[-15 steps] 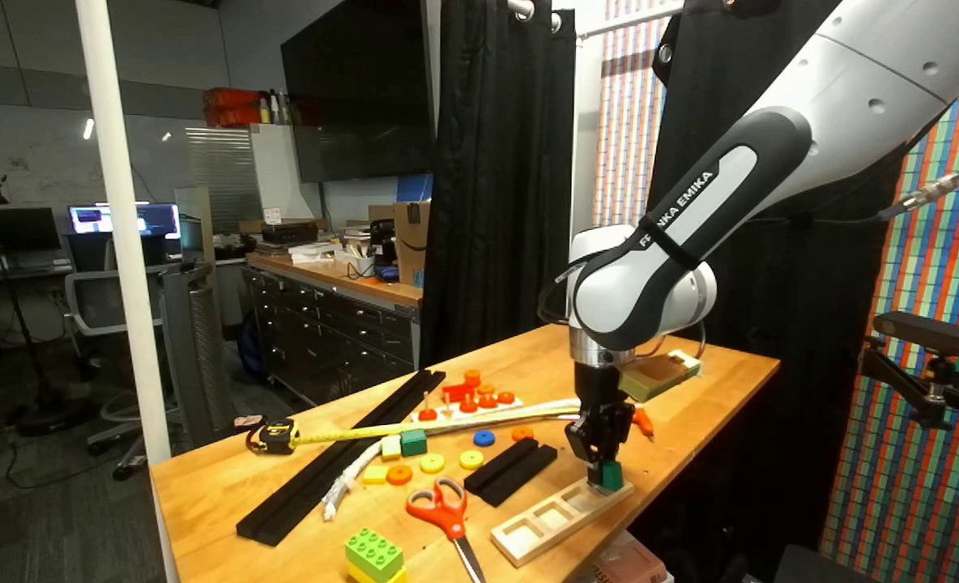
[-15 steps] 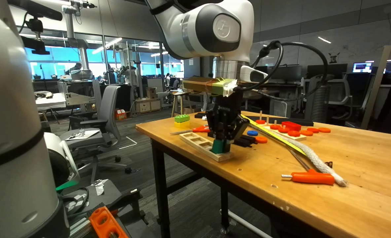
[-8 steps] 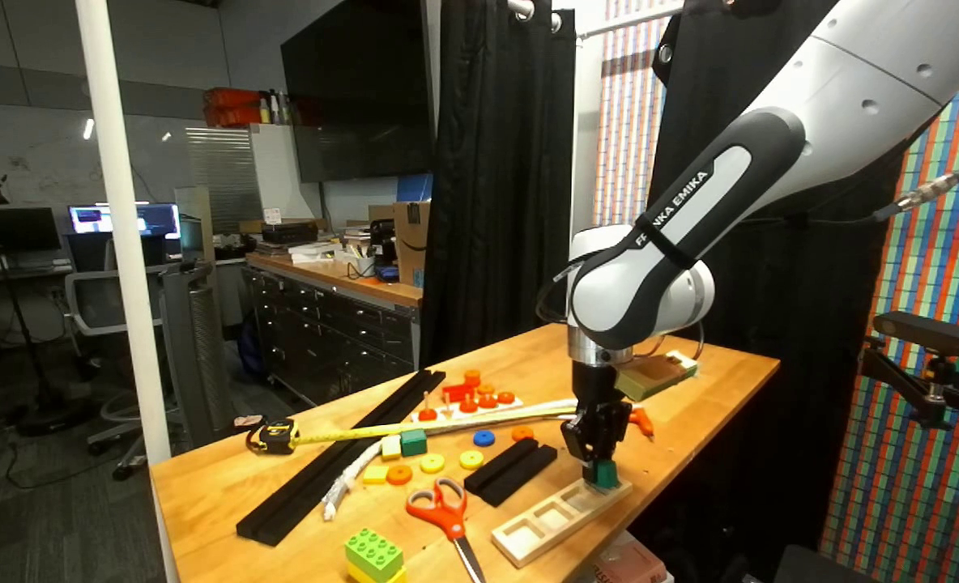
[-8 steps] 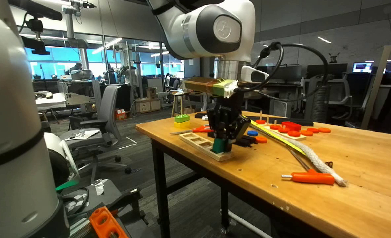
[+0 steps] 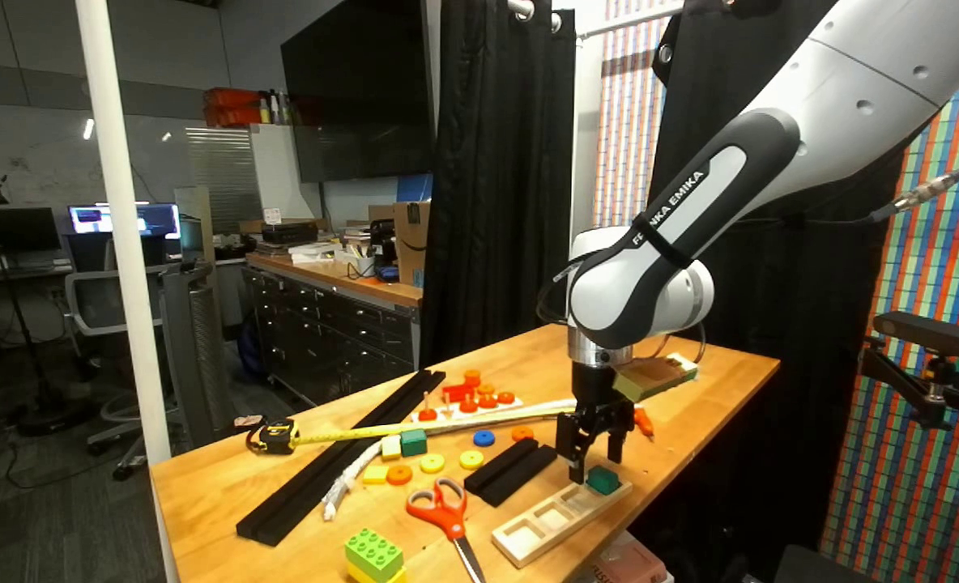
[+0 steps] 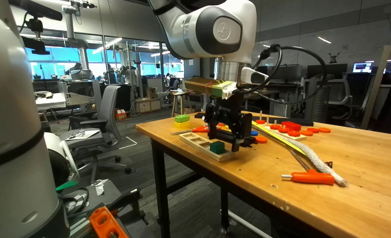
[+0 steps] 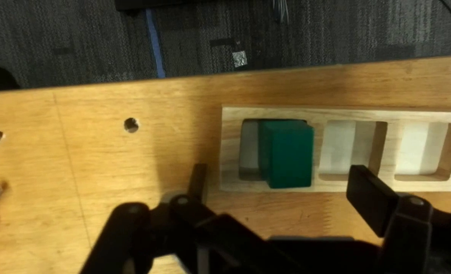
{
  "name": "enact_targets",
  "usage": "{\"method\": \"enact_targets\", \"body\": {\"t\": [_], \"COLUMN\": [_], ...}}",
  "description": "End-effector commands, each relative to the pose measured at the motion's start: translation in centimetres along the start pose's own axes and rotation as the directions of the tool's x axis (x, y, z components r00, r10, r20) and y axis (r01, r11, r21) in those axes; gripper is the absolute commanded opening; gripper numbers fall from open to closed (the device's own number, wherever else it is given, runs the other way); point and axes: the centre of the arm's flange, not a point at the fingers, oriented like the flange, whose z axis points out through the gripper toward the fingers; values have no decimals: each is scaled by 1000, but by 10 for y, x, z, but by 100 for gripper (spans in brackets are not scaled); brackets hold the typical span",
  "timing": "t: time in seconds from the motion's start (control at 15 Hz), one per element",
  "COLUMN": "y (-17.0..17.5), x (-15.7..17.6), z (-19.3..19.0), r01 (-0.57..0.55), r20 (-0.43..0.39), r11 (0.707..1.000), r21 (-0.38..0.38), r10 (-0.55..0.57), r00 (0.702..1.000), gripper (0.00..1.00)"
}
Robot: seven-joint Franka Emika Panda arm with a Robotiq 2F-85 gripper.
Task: Get the top green block then put it on top of the wooden structure then put the small yellow block on top of the bottom green block
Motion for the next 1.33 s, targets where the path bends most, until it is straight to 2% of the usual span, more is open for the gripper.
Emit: {"method": "enact_targets", "body": {"t": [0.0, 0.4, 0.6, 0.73, 0.93, 1.27], "y": [-11, -86, -121, -138, -160, -193], "x": [6, 31, 46, 57, 84, 133], "z": [-21, -81, -101, -111, -114, -86], "r01": [3, 38, 71, 108, 178, 300], "r20": [-42, -149, -175, -166, -110, -9], "r11": [1000, 998, 995, 991, 980, 951], "r21": [0, -54, -73, -82, -92, -73], "r10": [-3, -46, -83, -120, -188, -301], "r00": [999, 988, 981, 979, 976, 954], "gripper": [100, 100, 100, 100, 100, 100]}}
